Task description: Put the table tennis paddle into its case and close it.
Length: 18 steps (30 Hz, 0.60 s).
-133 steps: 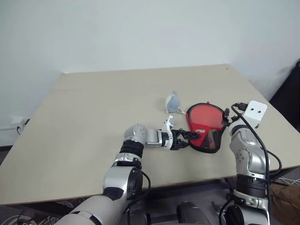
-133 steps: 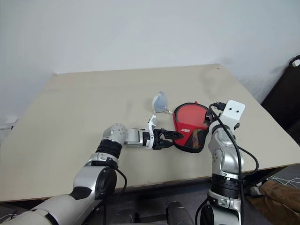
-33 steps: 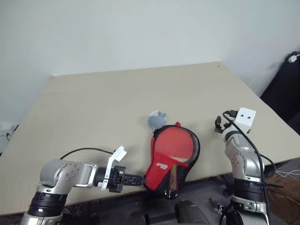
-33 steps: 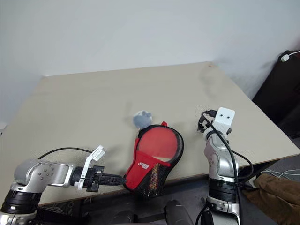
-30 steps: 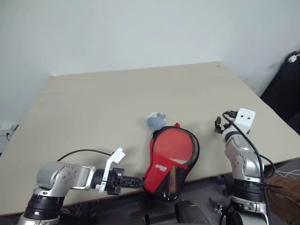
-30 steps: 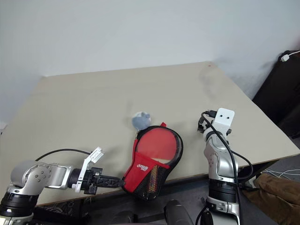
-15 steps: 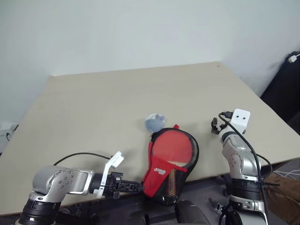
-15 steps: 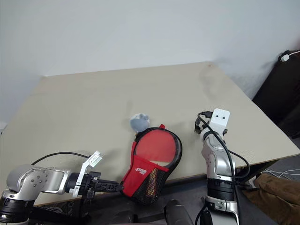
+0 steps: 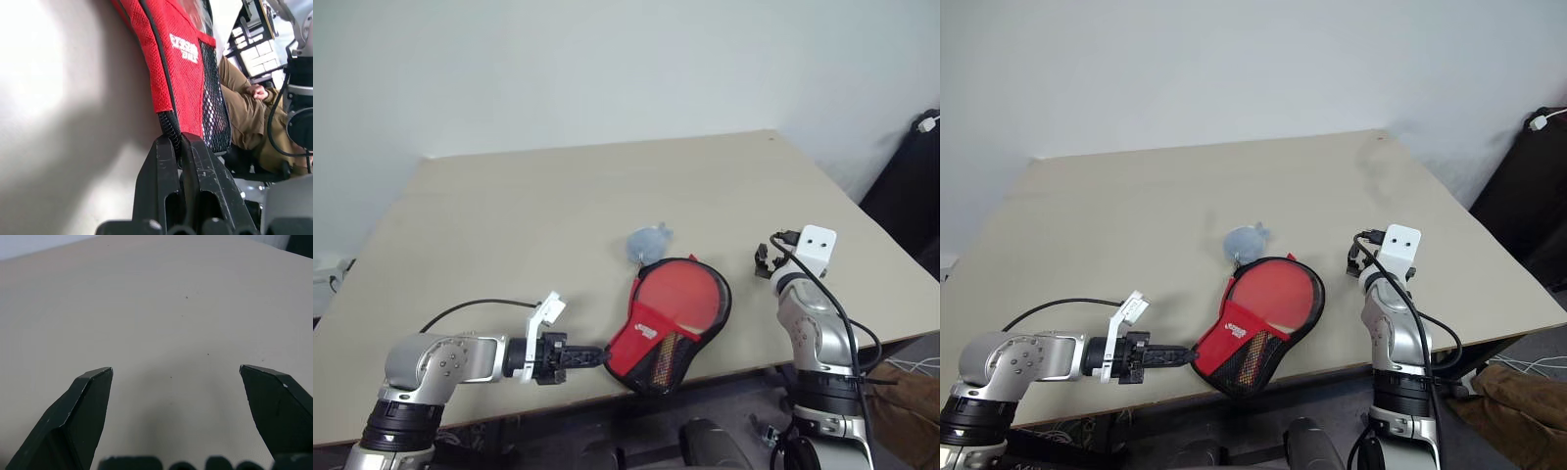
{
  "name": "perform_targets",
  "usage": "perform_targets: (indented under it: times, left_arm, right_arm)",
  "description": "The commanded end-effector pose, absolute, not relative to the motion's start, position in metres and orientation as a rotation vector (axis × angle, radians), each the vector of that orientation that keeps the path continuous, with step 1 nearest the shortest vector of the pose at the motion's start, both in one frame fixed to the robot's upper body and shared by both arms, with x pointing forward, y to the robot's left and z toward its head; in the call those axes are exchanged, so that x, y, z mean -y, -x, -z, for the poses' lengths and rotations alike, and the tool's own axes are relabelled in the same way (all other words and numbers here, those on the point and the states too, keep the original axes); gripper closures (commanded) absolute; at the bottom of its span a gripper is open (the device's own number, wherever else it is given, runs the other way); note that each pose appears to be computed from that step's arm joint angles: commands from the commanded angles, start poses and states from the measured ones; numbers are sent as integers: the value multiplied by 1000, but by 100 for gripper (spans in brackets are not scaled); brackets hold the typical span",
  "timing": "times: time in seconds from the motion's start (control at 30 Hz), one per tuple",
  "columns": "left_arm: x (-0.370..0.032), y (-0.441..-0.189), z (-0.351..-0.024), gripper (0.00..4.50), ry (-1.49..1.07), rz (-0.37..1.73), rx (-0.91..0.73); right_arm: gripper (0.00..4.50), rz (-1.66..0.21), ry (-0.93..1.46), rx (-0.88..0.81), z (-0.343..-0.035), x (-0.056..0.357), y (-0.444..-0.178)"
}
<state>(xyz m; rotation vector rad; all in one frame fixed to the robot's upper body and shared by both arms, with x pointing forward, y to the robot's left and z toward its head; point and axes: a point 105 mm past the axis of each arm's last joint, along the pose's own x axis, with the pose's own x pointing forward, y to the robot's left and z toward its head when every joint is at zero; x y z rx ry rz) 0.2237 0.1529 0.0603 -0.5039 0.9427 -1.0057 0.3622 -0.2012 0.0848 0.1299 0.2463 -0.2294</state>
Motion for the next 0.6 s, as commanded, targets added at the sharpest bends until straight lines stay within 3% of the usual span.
perform_targets:
  times: [0.03, 0.6]
  left_arm:
    - [-153, -231, -71, 449, 459, 1025, -880]
    - [-166, -186, -74, 449, 461, 1164, -1002]
  right_arm:
    - [0, 226, -123, -165, -107, 204, -368]
    - [0, 220, -125, -178, -103, 201, -366]
